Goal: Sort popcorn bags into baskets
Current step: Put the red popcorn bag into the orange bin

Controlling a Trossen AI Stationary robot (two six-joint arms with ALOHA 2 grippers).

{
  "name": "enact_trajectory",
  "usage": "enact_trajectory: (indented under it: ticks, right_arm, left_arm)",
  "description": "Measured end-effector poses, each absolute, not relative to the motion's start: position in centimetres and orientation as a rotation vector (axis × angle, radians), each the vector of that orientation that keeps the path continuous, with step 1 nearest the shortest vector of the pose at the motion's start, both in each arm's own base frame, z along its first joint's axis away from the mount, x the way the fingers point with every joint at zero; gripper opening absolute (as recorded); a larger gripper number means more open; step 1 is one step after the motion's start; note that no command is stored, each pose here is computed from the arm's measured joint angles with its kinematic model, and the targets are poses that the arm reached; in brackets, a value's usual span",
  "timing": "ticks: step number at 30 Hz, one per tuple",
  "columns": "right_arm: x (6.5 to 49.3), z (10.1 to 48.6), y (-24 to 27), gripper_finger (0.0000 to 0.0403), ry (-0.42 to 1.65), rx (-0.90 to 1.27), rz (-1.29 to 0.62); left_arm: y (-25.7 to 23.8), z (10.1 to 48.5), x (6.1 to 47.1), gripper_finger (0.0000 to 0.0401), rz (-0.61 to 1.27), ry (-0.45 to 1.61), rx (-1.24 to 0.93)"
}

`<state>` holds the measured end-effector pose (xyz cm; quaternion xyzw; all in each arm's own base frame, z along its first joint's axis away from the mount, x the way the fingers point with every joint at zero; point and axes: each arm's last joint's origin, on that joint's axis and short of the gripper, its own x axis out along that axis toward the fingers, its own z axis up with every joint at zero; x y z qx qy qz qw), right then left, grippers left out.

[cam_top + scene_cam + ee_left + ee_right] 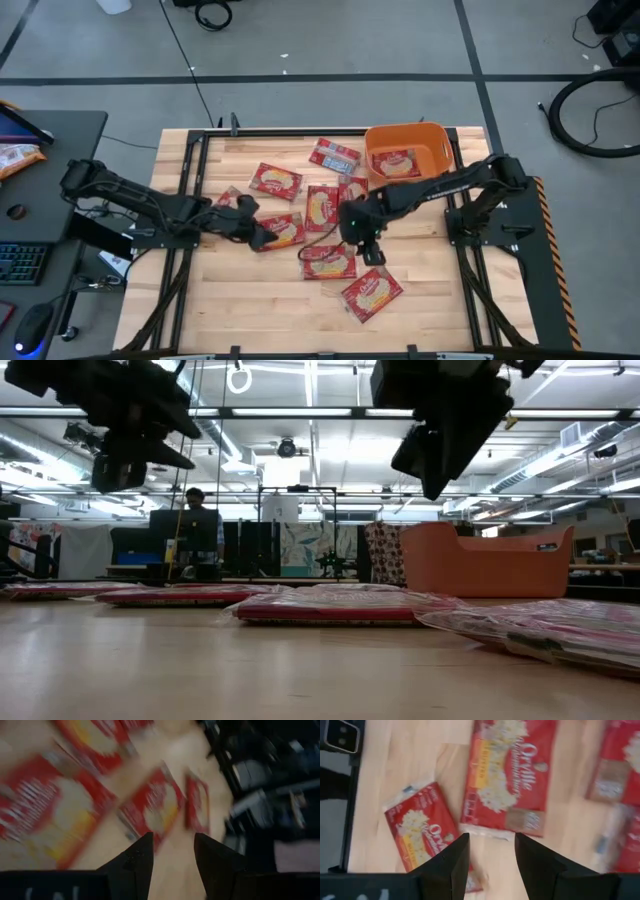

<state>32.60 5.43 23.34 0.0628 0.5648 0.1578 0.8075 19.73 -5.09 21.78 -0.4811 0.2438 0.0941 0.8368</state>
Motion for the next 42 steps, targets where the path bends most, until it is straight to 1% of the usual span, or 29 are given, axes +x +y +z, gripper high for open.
enact_trajectory:
  ticks: [4, 7, 13, 19, 23, 27, 31, 35, 38, 42]
  right_arm:
    - [33.2, 22.3, 7.6, 0.0161, 1.201, 0.060, 0.390]
    - [33.5, 21.0, 9.2, 0.0161, 1.234, 0.094, 0.401]
    - [33.5, 18.1, 11.8, 0.0167, 1.339, 0.081, 0.419]
    - [33.8, 17.0, 12.1, 0.0196, 1.342, 0.008, 0.335]
    - [34.0, 16.1, 12.4, 0.0215, 1.347, -0.032, 0.408]
    - [33.9, 15.0, 12.6, 0.0215, 1.394, -0.054, 0.421]
    - [33.8, 14.3, 13.0, 0.0200, 1.423, -0.072, 0.426]
    - [33.6, 14.1, 13.3, 0.0174, 1.422, -0.158, 0.423]
    - [33.6, 14.1, 13.3, 0.0142, 1.413, -0.201, 0.401]
    - [33.5, 14.1, 13.3, 0.0086, 1.428, -0.166, 0.384]
  left_arm:
    - [-6.1, 21.8, 19.5, 0.0147, 0.067, 0.605, -1.021]
    - [-6.7, 21.8, 19.3, 0.0147, -0.002, 0.657, -1.050]
    - [-7.5, 21.9, 19.0, 0.0147, -0.002, 0.645, -1.025]
    - [-8.4, 21.9, 18.7, 0.0147, -0.019, 0.650, -1.035]
    - [-9.3, 22.1, 18.4, 0.0147, -0.071, 0.651, -1.041]
    - [-10.1, 22.3, 18.0, 0.0146, -0.084, 0.634, -1.034]
    - [-10.6, 22.4, 17.7, 0.0146, -0.085, 0.615, -1.021]
    - [-11.0, 22.4, 17.5, 0.0146, -0.098, 0.616, -1.015]
    - [-11.3, 22.4, 17.3, 0.0146, -0.109, 0.622, -1.011]
    - [-11.5, 22.4, 17.2, 0.0146, -0.121, 0.629, -1.007]
